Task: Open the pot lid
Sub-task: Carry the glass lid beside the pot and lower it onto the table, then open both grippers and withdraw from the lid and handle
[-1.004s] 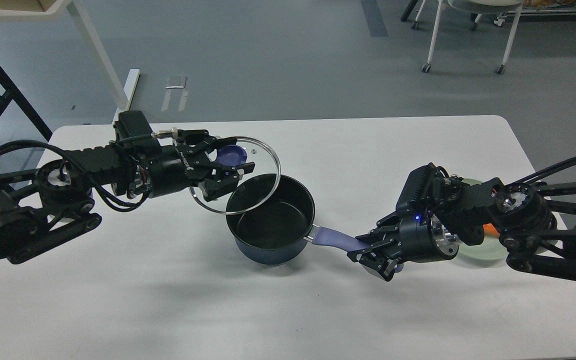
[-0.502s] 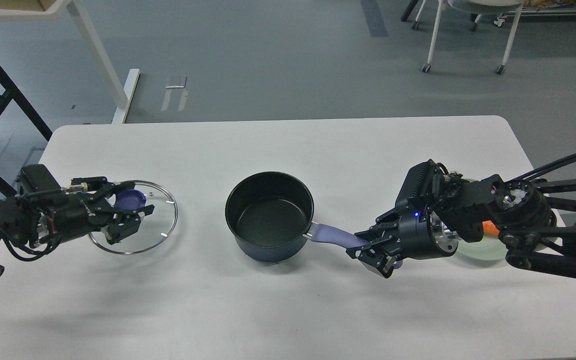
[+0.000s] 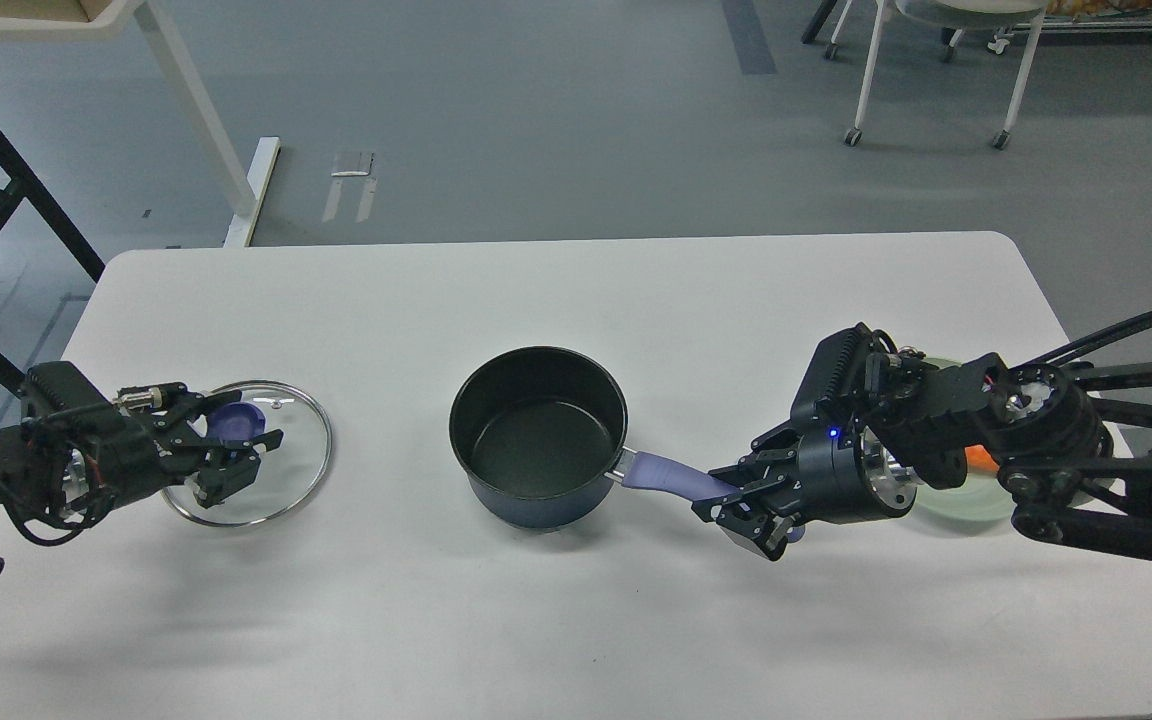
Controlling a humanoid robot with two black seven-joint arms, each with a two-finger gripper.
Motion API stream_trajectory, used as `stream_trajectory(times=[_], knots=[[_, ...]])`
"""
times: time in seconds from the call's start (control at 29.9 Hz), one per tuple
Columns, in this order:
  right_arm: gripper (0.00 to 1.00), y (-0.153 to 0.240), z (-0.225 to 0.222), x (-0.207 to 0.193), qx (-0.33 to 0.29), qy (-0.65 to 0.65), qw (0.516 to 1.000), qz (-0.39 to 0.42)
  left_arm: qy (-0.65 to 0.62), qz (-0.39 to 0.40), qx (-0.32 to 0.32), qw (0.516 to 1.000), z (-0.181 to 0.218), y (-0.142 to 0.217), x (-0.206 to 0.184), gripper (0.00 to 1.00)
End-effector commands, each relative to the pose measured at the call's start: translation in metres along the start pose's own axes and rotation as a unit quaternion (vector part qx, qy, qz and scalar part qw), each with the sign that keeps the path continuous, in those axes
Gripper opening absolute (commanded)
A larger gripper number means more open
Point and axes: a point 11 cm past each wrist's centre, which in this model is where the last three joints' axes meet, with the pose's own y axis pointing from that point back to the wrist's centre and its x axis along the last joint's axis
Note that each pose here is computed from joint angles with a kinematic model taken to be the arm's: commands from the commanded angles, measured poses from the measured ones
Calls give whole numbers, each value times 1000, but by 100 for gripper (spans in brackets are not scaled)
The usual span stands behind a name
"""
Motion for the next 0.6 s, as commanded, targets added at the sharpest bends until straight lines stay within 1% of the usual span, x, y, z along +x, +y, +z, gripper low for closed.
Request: stream_trajectory(times=[0.0, 0.13, 0.17, 0.2, 0.27, 0.3, 0.44, 0.47, 0.5, 0.57], knots=[[23, 0, 0, 0, 1, 0, 1000, 0, 0, 1, 0, 1000, 0, -1, 1, 85], [24, 0, 0, 1, 0, 2, 1000, 1, 31, 19, 13, 999, -4, -1, 9, 95], [29, 0, 0, 1, 0, 1, 1000, 1, 46, 26, 17, 998, -6, -1, 12, 97], [36, 0, 0, 1, 0, 1, 1000, 1, 59, 33, 21, 997, -8, 0, 14, 98], [50, 0, 0, 2, -1, 1, 1000, 2, 91, 56, 37, 994, -15, 1, 23, 99], [60, 0, 0, 2, 0, 0, 1000, 3, 104, 72, 46, 991, -20, 1, 33, 99], [83, 2, 2, 8, -1, -8, 1000, 16, 142, 117, 67, 981, -39, 0, 72, 99], [97, 3, 0, 13, 4, -18, 1000, 24, 157, 127, 71, 977, -44, 1, 83, 99], [100, 4, 1, 18, 6, -32, 999, 32, 178, 137, 75, 972, -49, 1, 93, 99], [100, 9, 3, 29, 9, -57, 997, 50, 223, 159, 80, 958, -57, 2, 111, 99]])
